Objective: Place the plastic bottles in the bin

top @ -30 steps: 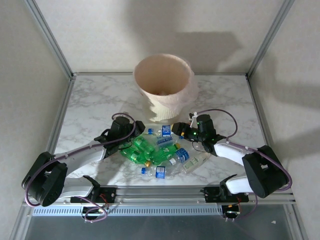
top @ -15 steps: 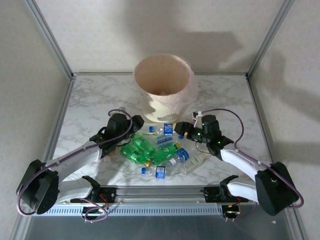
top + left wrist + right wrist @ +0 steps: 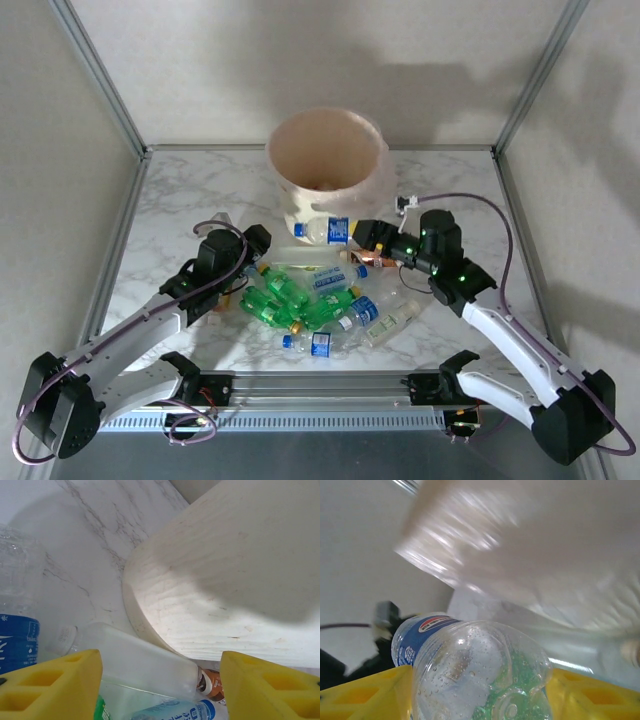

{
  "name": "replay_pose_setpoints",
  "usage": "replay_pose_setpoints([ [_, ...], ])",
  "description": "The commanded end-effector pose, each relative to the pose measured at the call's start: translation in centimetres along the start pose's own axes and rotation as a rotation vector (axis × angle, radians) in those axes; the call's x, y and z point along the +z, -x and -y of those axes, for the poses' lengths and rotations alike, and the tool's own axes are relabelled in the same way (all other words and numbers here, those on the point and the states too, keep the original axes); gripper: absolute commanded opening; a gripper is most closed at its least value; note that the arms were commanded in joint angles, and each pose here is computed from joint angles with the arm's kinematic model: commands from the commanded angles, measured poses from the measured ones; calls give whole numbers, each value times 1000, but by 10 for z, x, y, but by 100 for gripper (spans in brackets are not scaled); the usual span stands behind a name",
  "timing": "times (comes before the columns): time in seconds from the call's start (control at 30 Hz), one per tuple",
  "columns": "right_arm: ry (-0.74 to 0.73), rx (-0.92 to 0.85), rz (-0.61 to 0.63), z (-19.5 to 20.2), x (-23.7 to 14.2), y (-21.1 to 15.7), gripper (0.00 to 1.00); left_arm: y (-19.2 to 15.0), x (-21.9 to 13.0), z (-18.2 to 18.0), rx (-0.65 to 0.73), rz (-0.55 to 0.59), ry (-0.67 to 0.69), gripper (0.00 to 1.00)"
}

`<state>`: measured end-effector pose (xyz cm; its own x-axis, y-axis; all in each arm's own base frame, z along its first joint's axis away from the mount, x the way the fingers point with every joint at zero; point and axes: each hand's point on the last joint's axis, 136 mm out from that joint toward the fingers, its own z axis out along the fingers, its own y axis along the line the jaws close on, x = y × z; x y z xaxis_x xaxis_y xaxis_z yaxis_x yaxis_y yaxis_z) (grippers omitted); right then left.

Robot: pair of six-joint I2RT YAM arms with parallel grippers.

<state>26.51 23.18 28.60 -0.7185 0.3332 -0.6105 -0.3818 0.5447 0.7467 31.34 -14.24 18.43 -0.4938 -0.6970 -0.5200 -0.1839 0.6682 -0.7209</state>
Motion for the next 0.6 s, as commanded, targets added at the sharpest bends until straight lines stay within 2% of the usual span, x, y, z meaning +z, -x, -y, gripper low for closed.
replay_pose_setpoints([
  [0.0,24,-85,79,-37,-9,39,67,7,-2,-1,-18,26,14,63],
  [0.2,37,-189,219,-94,-5,118,67,6,-1,-1,-29,20,13,63],
  [0.3,-1,-229,282,-107,6,155,67,7,-2,-2,-26,25,17,63],
  [0.43,-74,-229,317,-93,25,183,67,7,-3,-4,-22,27,20,64],
  [0.57,-142,-186,305,-60,44,191,67,6,-4,-10,-16,29,34,64],
])
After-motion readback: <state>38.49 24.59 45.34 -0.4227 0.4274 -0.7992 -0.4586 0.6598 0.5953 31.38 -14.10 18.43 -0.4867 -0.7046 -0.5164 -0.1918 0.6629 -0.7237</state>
